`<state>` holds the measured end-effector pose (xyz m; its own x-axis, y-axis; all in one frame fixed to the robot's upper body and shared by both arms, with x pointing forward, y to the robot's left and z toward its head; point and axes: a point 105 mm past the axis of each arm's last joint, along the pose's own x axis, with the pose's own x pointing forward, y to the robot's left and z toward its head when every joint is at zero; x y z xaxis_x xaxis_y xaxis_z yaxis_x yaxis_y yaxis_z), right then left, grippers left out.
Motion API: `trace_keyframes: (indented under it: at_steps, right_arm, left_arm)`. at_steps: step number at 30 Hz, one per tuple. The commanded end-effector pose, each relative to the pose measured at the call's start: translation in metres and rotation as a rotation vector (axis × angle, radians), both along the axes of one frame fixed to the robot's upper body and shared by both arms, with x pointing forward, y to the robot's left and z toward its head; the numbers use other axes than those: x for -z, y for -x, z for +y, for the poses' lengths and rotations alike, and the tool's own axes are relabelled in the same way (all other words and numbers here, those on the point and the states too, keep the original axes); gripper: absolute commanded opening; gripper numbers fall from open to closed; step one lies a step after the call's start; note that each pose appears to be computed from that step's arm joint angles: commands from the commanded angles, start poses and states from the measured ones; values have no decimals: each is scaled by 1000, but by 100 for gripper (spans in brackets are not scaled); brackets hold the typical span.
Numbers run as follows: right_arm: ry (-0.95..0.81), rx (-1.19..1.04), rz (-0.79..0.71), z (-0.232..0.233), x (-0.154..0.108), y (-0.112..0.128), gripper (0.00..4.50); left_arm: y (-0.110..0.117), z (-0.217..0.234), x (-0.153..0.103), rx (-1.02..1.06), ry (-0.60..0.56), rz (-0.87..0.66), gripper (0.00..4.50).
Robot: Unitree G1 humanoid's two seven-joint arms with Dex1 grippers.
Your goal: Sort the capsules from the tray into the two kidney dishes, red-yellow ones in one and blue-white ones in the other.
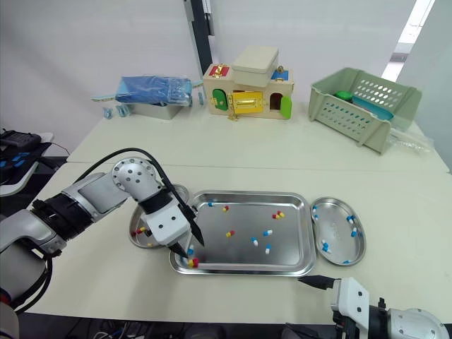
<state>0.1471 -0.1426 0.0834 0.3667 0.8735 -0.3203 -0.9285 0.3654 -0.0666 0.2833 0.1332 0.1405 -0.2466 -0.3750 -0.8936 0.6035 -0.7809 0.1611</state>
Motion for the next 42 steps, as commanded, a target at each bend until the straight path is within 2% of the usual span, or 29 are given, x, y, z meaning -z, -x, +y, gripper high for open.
trace_keyframes:
  at_steps: [1,9,17,25,42]
  right_arm:
    - [-6,-22,-28,6,-6,2,450]
    - [-7,-13,-34,7,-5,2,450]
    - [11,18,-53,-1,-3,-6,450]
    - [12,22,-49,-2,-1,-5,450]
    - [5,32,-46,-1,-2,-6,450]
  left_arm:
    - [-3,-3,-4,44,-21,-39,180]
    - [-2,3,2,81,-74,-62,180]
    - [8,2,9,102,-71,-38,180]
    - [9,3,17,119,-86,-53,180]
    - [-3,-5,26,157,-98,-110,180]
